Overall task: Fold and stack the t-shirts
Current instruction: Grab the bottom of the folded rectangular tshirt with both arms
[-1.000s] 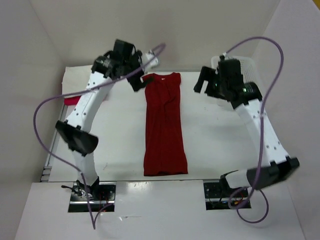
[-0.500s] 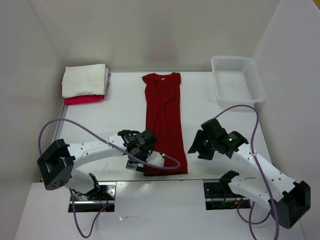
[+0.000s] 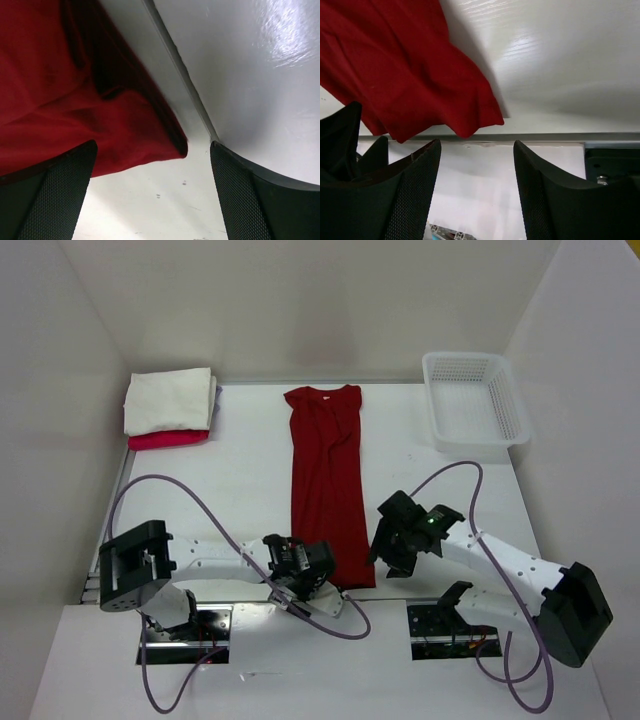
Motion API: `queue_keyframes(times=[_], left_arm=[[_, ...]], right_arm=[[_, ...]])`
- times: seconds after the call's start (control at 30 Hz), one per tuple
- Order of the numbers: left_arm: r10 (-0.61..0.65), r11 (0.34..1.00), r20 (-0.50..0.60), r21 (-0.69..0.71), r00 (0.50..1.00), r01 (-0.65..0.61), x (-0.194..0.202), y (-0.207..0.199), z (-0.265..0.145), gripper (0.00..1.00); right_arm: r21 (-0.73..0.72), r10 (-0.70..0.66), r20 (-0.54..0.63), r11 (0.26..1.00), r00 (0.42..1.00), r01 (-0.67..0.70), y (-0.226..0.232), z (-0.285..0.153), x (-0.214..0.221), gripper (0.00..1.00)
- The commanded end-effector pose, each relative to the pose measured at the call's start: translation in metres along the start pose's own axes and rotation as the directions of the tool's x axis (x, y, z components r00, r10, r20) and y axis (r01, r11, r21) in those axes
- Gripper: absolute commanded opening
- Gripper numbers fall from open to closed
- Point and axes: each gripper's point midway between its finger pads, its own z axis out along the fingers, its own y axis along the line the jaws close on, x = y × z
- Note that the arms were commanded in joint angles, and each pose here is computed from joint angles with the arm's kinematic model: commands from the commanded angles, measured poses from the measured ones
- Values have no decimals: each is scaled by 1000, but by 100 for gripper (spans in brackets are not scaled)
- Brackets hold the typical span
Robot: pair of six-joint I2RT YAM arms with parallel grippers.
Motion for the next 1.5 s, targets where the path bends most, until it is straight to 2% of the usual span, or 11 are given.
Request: queue_keyframes(times=[0.0,0.13,0.33,0.63,0.8,1.1,1.27,1.33,1.37,1.43,1.47], left_arm=[[-18,1000,-4,12,1000,18,2,-2,15,100],[-18,1000,3,6,1000,18,-5,5,22,100],[-17,1000,26,14,1000,17,-11,6,23,100],[-99,994,81,61,992,94,-28,1,18,100],[-140,986,67,99,988,133,-27,-7,25,92],[-162,982,57,106,985,156,-24,-10,29,58],[-181,979,37,97,983,177,-21,-10,31,39],[-181,979,37,97,983,177,-21,-10,31,40],[-181,980,32,90,983,177,-20,-9,31,44],[-181,980,29,91,983,178,-19,-10,28,62],[-181,980,27,93,983,178,-18,-11,24,64]], right_arm=[[-20,14,14,1000,1000,-13,7,10,-1,65],[36,-13,-21,999,1000,14,2,22,8,68],[28,-14,-18,1000,1000,14,7,26,6,68],[33,-50,-34,998,998,51,8,37,8,68],[36,-60,-48,997,997,61,7,38,10,68],[108,-64,-94,991,993,75,-8,42,27,66],[125,-76,-139,988,987,94,-17,46,42,58],[123,-75,-148,988,986,93,-14,43,43,58],[139,-75,-138,986,988,94,-17,39,41,59],[107,-73,-114,991,991,86,-8,30,37,66],[110,-66,-104,991,992,77,-10,28,36,68]])
